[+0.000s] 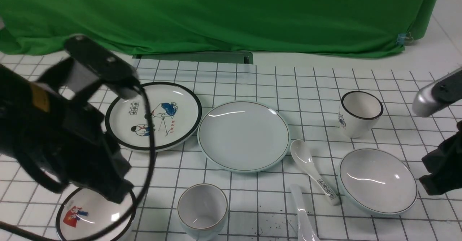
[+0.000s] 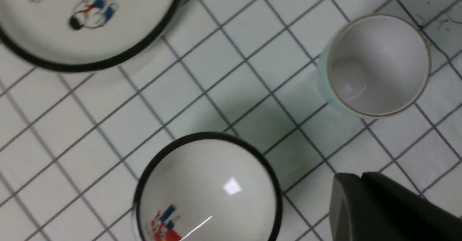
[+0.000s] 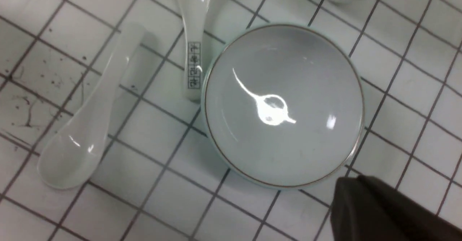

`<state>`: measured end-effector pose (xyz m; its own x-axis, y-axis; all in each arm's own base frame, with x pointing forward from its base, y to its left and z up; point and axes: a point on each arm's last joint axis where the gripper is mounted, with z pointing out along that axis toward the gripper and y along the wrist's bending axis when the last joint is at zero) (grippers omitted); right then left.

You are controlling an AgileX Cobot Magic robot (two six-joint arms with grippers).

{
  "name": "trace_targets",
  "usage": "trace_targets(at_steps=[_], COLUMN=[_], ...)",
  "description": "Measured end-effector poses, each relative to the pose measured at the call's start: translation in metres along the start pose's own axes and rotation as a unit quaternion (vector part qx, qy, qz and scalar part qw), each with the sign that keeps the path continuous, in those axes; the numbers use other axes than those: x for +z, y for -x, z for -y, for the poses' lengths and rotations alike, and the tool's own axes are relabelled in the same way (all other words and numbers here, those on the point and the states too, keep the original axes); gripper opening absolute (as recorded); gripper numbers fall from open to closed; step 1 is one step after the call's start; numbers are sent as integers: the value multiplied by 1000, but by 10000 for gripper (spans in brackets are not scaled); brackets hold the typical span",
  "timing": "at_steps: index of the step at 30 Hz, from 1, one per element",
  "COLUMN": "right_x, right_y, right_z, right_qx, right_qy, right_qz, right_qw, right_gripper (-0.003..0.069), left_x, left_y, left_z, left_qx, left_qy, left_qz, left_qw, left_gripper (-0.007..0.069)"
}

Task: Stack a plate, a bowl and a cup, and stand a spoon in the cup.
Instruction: Use the right arm to grab a blue rice bowl

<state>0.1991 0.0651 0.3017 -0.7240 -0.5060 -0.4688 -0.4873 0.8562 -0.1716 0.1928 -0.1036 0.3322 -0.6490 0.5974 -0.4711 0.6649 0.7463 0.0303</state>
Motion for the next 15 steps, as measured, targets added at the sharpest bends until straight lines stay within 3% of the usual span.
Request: trace_targets(at_steps=[4, 11, 13, 15], right_x=[26, 78, 90, 102], right_y=[3, -6, -7, -6], right_z=[6, 45, 52, 54], right_qx=[11, 113, 130, 137], right_qy=[7, 10, 10, 13], right_qz=[-53, -121, -124, -124], right_qw=[999, 986, 984, 983], right_gripper=[10, 23, 81, 190], left_x=[17, 37, 38, 38], left_y=[8, 14, 16, 18], left_z=[9, 10, 9, 9], left_qx=[11, 10, 9, 9], left_qy=[-16, -25, -23, -19], left_qz=[-15, -38, -31, -18], left_qw=[1000, 999, 999, 1000], left_gripper=[-27, -27, -27, -27])
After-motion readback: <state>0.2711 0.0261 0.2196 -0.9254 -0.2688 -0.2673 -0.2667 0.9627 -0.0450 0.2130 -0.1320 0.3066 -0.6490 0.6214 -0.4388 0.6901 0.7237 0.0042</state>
